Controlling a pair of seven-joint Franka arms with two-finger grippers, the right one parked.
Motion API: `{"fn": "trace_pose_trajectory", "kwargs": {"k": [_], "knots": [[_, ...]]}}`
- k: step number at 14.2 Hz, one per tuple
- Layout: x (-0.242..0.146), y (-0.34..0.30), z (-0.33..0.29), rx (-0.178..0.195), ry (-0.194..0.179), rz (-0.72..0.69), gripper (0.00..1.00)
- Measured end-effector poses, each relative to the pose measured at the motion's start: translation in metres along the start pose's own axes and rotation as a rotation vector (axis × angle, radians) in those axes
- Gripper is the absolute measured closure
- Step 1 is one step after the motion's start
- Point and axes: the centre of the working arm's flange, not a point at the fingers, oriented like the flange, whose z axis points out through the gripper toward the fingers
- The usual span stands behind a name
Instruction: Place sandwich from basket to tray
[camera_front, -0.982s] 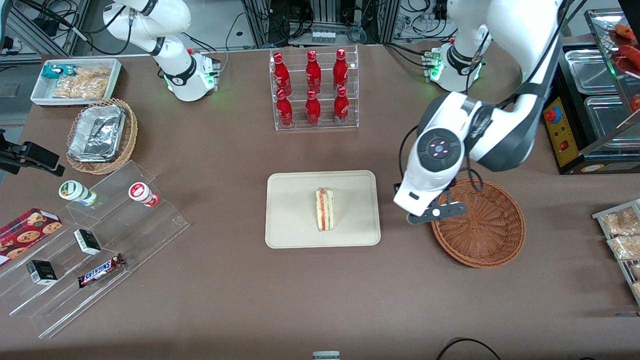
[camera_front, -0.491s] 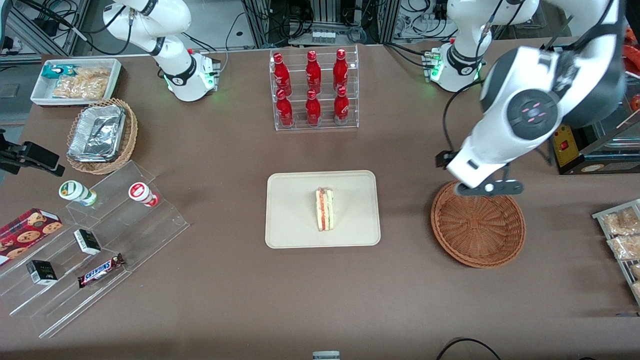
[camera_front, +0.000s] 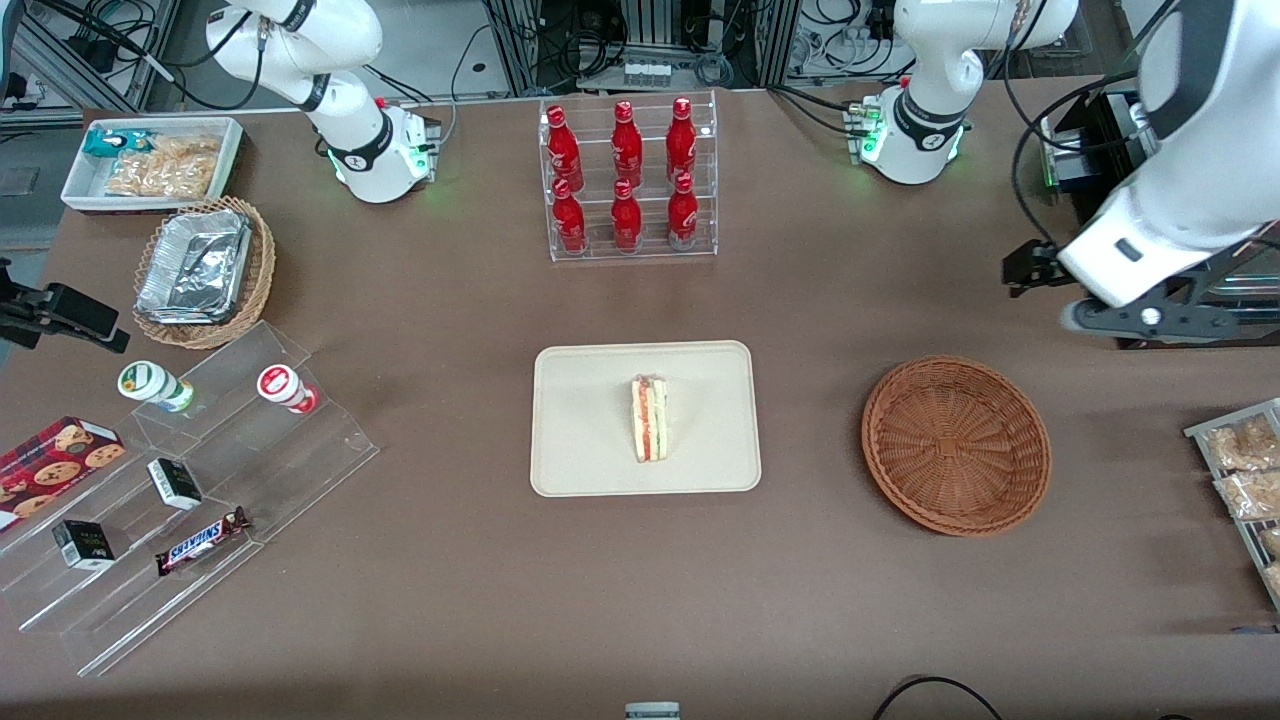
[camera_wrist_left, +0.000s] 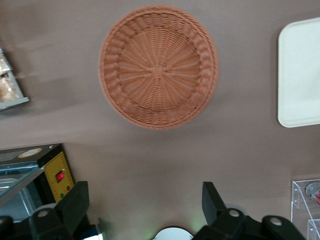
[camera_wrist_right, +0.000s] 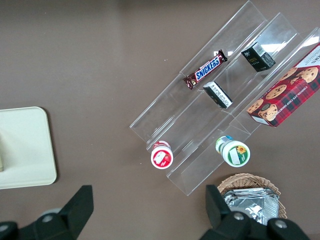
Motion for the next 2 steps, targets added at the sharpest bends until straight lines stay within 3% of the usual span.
{"fn": "trace_pose_trajectory", "kwargs": {"k": [2], "knots": [[-0.0016, -0.0186, -0.0053, -0.063, 0.025, -0.037, 0.0]]}}
